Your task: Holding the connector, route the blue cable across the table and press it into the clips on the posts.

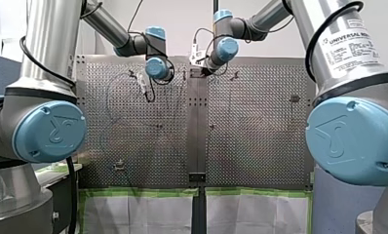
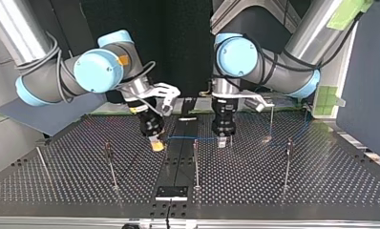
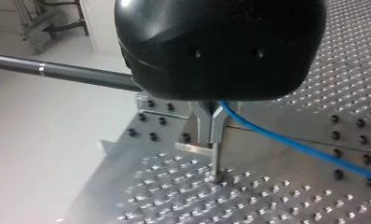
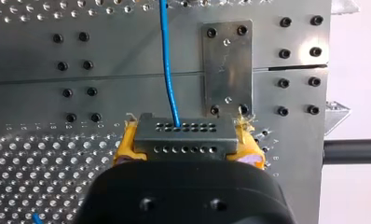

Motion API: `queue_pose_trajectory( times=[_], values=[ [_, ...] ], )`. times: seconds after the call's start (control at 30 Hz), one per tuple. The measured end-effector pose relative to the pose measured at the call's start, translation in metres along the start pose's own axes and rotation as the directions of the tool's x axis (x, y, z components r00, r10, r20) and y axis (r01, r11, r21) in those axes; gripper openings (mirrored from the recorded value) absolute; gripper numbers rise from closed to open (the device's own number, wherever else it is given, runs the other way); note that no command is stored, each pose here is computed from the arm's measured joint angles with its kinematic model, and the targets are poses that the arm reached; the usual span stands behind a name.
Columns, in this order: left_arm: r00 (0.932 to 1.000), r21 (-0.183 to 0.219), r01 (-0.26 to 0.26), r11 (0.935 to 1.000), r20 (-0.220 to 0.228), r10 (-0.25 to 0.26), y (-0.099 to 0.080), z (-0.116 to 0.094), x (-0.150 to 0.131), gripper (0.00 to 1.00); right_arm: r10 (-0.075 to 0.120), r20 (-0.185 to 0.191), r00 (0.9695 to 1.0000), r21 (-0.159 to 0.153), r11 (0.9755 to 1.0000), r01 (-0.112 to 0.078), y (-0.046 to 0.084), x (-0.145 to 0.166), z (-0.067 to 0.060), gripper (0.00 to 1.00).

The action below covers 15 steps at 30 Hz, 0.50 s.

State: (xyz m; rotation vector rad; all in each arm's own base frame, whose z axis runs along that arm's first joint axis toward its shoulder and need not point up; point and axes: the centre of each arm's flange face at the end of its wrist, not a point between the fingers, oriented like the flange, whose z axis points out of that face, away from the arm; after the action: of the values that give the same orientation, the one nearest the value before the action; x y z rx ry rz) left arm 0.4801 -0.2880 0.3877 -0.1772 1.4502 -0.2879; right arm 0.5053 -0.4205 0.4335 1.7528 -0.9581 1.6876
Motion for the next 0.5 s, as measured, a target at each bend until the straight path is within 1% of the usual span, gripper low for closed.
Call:
queue_pose_trajectory(
  times=[0.07,0.17,0.3,0.5],
  values=[
    [0.9999,0.016,-0.003,0.9999,-0.010,0.003,-0.002,0.006,0.007,0.00,0.004,-0.002,1.0000,0.004,1.0000,-0.004,0.003,0.002,0.001,0.00],
    [0.9999,0.026,-0.002,0.9997,-0.013,0.002,-0.002,0.016,0.015,0.00,0.009,-0.005,0.9999,0.012,0.9999,-0.009,0.006,0.004,0.002,0.00],
    [1.0000,0.029,0.001,0.9996,-0.002,-0.001,-0.002,0.027,0.015,0.00,0.016,-0.007,0.9998,0.017,0.9997,-0.016,0.014,0.005,0.005,0.00],
    [0.9999,0.022,-0.007,0.9997,-0.014,0.007,0.000,0.047,0.023,0.00,0.027,-0.015,0.9995,0.013,0.9996,-0.026,0.028,0.010,0.009,0.00]
  ],
)
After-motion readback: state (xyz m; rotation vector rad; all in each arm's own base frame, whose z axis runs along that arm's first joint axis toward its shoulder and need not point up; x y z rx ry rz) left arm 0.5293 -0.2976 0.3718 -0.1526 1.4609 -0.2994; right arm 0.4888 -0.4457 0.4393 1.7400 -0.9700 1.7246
